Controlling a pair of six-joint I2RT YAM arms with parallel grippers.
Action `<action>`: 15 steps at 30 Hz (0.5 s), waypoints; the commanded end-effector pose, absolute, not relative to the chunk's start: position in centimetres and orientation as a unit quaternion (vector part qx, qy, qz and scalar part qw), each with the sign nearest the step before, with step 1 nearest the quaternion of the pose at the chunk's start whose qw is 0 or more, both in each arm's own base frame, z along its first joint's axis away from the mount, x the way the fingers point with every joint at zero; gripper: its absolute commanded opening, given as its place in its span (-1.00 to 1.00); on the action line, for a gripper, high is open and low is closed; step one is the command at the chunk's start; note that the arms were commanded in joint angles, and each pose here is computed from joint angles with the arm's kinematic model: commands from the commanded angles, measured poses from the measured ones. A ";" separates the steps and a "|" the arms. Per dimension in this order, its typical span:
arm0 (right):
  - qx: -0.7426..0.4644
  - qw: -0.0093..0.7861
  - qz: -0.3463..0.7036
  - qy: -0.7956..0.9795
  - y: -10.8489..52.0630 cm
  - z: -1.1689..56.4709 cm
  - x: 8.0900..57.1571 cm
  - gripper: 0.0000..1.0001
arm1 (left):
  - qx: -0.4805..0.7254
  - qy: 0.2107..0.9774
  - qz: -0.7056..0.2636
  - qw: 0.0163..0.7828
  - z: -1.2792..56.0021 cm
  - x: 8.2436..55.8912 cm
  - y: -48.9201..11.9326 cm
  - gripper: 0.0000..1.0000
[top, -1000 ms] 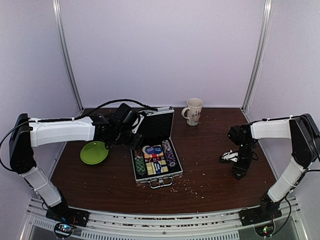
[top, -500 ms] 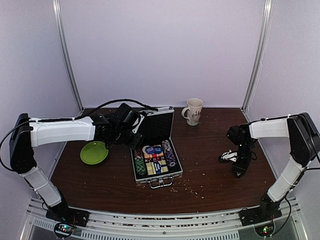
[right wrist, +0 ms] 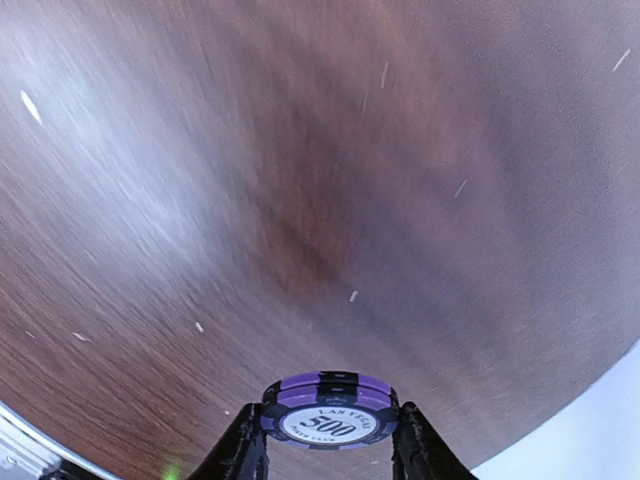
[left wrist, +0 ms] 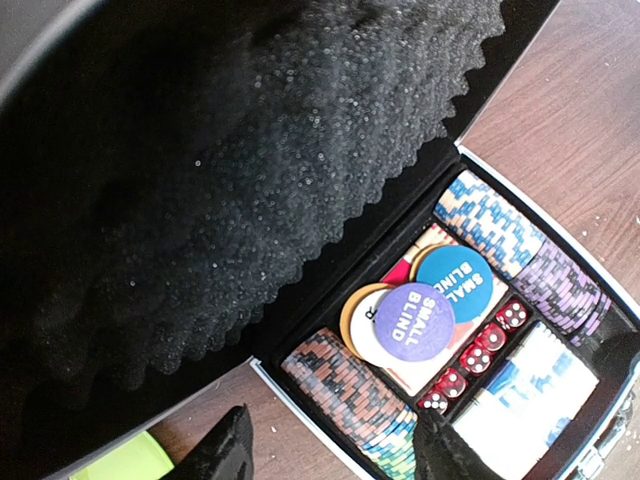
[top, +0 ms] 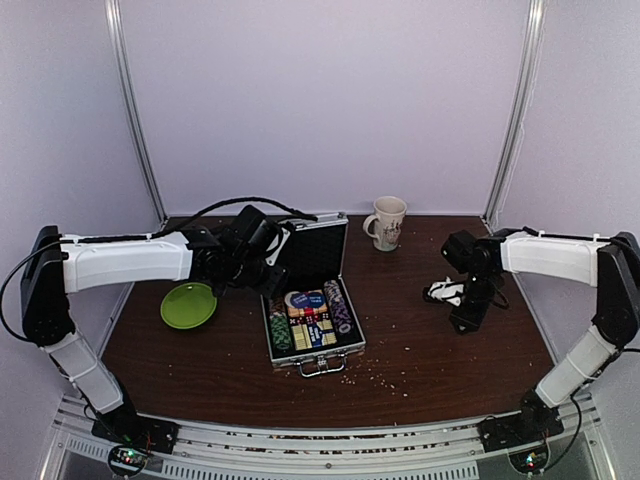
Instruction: Pack up texas hold em set
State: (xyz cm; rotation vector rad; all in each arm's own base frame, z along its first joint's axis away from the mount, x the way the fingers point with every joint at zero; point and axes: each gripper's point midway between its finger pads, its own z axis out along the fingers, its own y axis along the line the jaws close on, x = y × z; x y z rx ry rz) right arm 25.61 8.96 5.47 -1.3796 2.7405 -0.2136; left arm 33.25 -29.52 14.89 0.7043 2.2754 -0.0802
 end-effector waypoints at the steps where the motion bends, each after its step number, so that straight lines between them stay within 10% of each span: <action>1: -0.467 0.138 -0.063 0.871 14.5 10.2 28.5 -0.29 | 0.274 0.892 -0.032 0.359 14.6 33.1 -29.1 0.14; 15: -0.603 0.229 -0.028 0.763 32.1 12.0 28.2 -0.28 | 0.264 0.897 -0.020 0.353 14.3 32.5 -27.9 0.14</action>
